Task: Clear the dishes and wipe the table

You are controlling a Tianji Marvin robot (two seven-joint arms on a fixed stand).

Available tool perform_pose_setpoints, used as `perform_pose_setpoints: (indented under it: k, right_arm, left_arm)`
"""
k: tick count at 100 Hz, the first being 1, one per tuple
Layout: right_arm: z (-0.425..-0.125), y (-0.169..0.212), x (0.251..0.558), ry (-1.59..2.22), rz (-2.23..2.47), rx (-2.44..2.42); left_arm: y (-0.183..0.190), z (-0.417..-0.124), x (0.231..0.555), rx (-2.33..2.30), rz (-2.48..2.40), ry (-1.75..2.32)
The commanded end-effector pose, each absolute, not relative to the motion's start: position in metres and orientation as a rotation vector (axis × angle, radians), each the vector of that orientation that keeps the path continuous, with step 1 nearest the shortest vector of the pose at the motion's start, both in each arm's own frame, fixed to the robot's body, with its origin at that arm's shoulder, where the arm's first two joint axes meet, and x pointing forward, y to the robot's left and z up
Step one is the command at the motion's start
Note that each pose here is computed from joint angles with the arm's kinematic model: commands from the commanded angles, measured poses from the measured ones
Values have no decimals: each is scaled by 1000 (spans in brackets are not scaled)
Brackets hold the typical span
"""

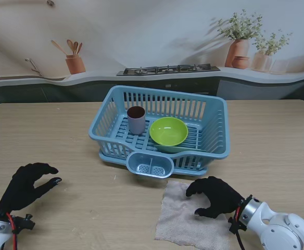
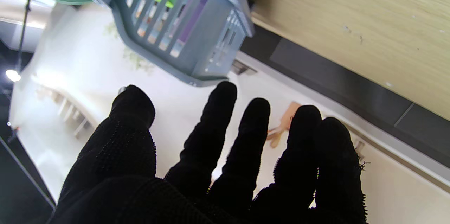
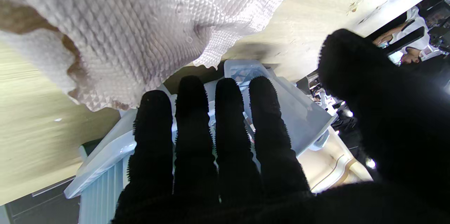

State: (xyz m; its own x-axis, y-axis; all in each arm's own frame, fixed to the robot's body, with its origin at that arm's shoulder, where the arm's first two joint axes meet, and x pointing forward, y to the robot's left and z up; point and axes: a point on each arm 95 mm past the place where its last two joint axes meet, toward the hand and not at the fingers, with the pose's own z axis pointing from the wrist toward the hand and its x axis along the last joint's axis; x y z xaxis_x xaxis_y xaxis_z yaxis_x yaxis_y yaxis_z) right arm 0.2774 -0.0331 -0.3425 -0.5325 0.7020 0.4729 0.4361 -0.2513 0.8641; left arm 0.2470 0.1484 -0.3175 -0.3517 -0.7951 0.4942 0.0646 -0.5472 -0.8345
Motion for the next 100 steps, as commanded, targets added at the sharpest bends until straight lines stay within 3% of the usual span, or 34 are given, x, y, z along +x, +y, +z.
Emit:
perform_pose_setpoints:
  k: [1, 100]
  right_arm:
    - [-343, -33, 274, 1770, 1870, 1403]
    - [-344, -34, 273, 1643, 1900, 1527]
  left_arm:
    - [146, -316, 248, -1304, -1949, 1014]
    - [139, -314, 254, -1333, -1936, 1056]
